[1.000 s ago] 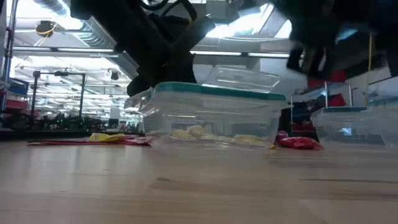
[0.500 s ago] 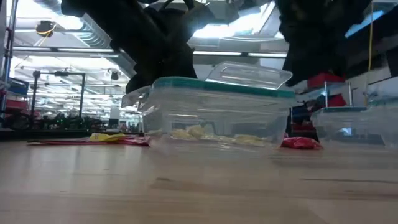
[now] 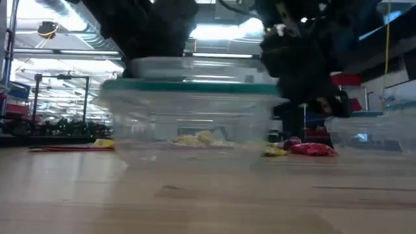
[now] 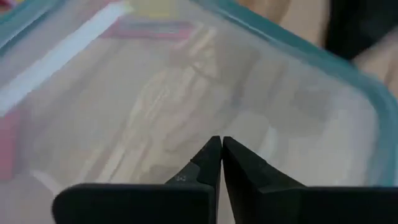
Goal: Sort candy
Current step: Open the rectangular transparent bin
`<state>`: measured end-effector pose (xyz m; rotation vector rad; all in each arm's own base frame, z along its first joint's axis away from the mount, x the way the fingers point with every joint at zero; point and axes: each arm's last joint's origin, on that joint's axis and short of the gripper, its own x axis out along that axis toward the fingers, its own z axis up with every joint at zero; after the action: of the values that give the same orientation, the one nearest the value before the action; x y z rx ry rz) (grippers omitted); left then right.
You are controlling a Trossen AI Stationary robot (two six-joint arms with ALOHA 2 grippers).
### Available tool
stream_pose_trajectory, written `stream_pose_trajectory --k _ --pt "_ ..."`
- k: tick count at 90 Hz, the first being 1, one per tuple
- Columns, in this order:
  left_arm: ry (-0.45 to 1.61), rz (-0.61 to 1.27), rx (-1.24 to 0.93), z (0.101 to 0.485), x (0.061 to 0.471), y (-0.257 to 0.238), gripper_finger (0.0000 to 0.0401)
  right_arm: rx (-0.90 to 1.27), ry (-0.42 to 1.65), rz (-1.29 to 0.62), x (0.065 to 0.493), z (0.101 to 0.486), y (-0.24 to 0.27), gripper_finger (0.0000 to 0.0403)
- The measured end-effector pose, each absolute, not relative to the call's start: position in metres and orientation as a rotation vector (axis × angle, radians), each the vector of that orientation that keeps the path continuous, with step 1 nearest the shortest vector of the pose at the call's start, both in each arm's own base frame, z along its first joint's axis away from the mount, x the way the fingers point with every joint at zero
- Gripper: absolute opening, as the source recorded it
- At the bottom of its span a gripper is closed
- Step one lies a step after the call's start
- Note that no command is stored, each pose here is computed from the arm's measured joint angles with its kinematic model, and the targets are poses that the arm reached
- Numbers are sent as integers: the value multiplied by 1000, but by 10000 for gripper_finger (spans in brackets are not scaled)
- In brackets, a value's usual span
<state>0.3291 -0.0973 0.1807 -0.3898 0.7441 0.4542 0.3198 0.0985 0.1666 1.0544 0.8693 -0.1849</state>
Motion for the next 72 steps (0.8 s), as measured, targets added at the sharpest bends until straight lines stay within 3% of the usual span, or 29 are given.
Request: stream_pose_trajectory --k 19,45,72 --pt "736 471 -411 185 330 -89 0 967 665 57 358 183 111 5" --pt "754 450 -461 188 332 -88 0 813 732 62 338 217 102 5" --pt "701 505 -450 240 324 -86 0 728 984 -30 296 225 101 7"
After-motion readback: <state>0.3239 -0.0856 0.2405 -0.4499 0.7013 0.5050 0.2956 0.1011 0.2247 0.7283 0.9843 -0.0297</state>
